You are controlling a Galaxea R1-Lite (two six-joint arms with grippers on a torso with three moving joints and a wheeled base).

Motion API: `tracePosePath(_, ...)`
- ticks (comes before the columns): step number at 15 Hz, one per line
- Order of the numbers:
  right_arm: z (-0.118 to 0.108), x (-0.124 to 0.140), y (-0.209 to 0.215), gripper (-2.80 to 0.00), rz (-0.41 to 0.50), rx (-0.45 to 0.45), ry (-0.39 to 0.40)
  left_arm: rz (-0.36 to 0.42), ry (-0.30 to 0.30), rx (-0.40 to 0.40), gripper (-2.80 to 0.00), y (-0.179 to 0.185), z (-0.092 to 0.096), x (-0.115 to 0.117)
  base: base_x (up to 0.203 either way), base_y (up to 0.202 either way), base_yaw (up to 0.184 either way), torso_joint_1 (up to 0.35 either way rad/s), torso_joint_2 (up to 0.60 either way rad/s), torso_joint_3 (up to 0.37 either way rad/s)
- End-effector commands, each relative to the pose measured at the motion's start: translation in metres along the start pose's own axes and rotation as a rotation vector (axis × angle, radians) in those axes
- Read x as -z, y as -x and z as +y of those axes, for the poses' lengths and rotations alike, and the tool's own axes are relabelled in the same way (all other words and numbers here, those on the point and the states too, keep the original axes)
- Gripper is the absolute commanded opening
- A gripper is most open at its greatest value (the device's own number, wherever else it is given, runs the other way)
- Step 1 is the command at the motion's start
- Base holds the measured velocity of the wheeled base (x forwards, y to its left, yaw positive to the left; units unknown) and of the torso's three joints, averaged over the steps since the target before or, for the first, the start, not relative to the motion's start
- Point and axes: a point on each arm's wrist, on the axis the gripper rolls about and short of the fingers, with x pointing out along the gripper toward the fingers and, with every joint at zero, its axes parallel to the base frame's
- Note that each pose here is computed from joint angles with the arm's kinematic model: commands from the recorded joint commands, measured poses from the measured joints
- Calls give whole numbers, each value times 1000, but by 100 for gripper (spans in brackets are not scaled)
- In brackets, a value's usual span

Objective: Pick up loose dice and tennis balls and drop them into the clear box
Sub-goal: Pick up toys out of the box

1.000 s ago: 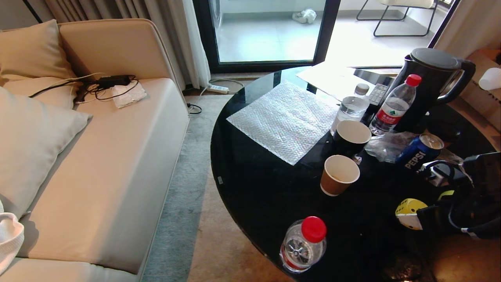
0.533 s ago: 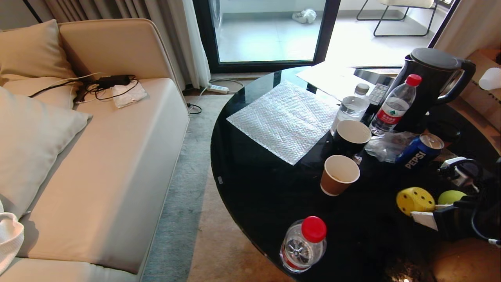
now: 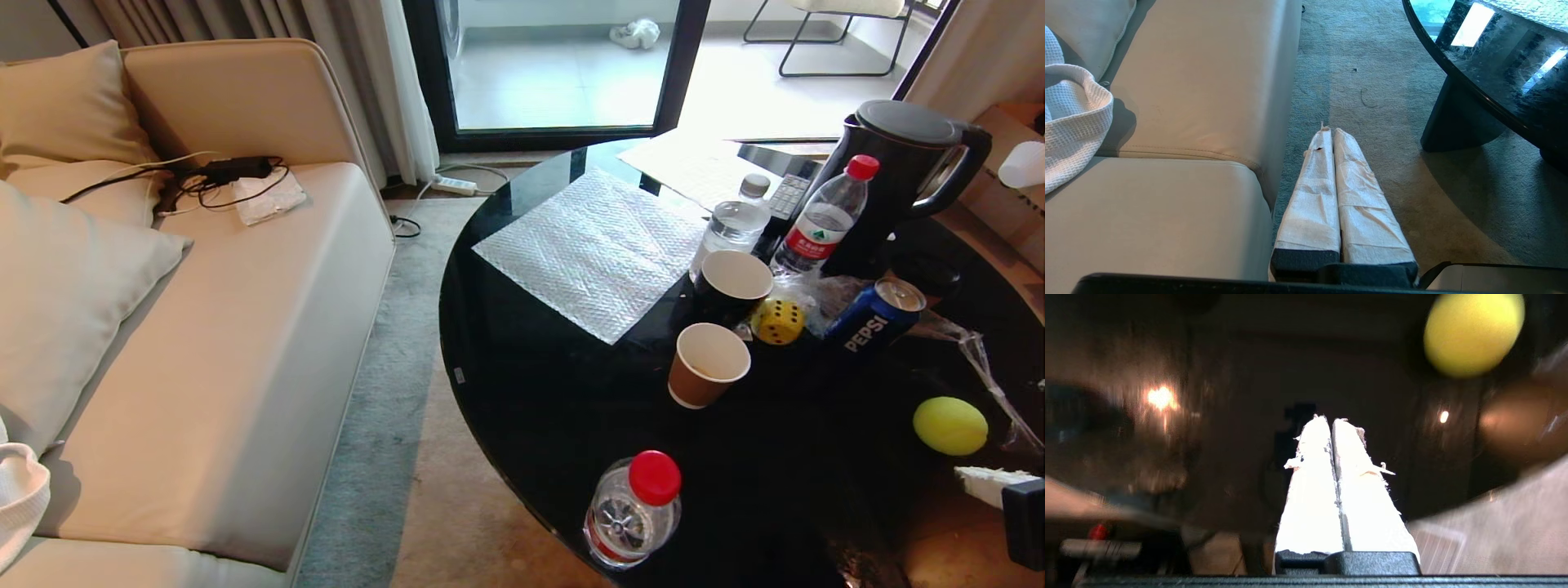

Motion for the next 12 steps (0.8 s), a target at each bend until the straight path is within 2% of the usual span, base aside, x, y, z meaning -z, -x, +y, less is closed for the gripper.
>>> tracePosePath(1,1,16,23,-280,-49,10,-22,2,1,0,-280,0,0,0,0,0,0,0,0,0)
tracePosePath(3,2,36,48,-280,-123,23,-54,2,1,0,-280,0,0,0,0,0,0,0,0,0)
tracePosePath(5,3,51,52,-280,-99,28,-78,2,1,0,-280,0,0,0,0,0,0,0,0,0)
tracePosePath(9,4,55,52,-280,-96,27,-79,2,1,0,-280,0,0,0,0,0,0,0,0,0)
tracePosePath(12,6,85,60,-280,-159,28,-84,2,1,0,-280,0,0,0,0,0,0,0,0,0)
